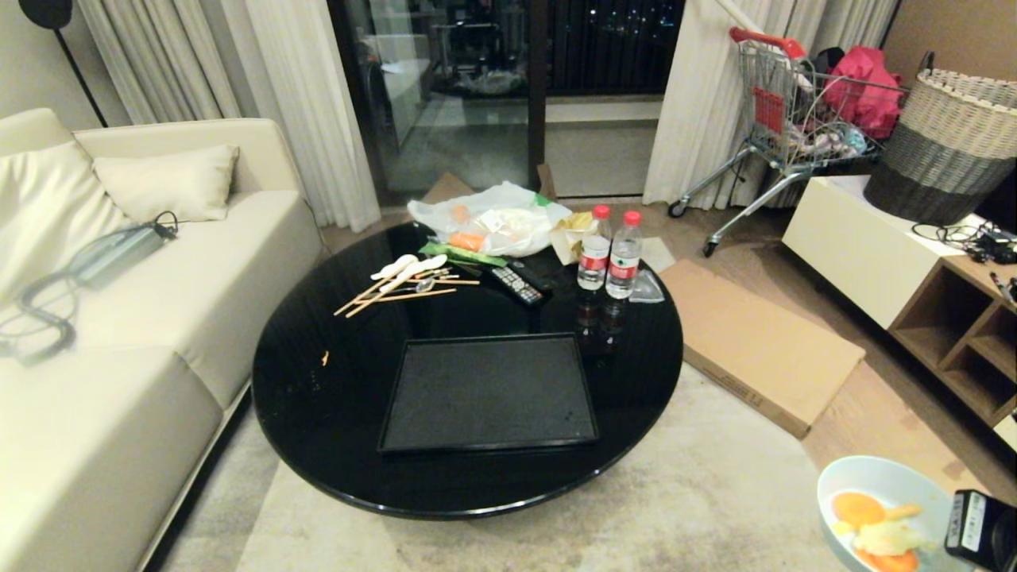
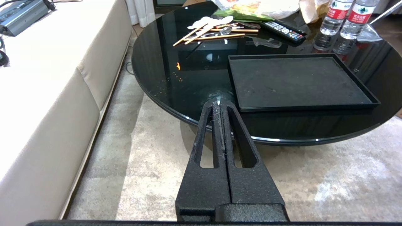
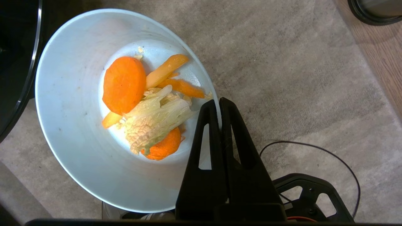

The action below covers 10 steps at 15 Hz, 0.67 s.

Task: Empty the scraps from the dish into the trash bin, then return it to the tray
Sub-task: Move the bowl over the trash can

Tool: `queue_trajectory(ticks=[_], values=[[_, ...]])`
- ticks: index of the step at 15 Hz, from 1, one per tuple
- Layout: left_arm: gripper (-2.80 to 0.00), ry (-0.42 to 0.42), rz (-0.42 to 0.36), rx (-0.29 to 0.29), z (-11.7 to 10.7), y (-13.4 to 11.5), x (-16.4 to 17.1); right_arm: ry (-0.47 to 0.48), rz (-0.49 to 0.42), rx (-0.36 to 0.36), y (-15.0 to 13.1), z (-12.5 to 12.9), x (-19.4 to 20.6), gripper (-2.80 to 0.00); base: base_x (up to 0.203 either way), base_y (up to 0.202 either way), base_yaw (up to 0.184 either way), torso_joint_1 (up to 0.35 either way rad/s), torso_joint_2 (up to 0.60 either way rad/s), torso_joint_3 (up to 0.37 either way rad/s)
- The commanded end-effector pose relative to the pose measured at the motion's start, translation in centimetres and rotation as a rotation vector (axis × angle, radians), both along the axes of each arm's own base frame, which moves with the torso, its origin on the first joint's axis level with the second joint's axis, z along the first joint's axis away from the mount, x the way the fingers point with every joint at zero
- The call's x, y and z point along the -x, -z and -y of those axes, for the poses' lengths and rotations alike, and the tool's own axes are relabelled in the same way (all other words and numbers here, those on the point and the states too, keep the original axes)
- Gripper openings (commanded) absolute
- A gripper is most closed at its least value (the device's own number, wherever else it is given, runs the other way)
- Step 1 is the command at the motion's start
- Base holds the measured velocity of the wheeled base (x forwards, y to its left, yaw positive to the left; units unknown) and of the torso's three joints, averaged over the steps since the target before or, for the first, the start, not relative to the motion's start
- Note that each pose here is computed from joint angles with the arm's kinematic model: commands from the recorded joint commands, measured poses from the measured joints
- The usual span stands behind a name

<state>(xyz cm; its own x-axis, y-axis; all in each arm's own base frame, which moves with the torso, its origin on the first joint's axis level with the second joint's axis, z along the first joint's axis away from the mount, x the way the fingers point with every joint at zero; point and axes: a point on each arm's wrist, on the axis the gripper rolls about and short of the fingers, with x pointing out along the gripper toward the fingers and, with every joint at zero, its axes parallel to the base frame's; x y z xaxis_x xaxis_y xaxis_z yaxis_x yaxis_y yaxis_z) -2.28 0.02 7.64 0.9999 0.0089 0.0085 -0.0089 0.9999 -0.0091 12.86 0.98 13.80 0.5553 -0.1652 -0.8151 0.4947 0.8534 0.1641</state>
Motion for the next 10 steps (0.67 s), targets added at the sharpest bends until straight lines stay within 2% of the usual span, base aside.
queue_trajectory(ticks=[1,8,10], values=[[-2.8,0.0,0.001,0.0,0.0,0.0,0.0,0.004,0.005,0.0,-0.1,0.01,-0.09,-2.8,0.0,0.0,0.0,0.0,0.0,0.0],[-2.8,0.0,0.001,0.0,0.0,0.0,0.0,0.026,0.001,0.0,0.0,0.26,-0.15,-2.8,0.0,0.0,0.0,0.0,0.0,0.0],[-2.8,0.0,0.001,0.0,0.0,0.0,0.0,0.027,0.001,0.0,0.0,0.28,-0.15,-2.8,-0.005,0.002,-0.128,-0.002,0.0,0.003]])
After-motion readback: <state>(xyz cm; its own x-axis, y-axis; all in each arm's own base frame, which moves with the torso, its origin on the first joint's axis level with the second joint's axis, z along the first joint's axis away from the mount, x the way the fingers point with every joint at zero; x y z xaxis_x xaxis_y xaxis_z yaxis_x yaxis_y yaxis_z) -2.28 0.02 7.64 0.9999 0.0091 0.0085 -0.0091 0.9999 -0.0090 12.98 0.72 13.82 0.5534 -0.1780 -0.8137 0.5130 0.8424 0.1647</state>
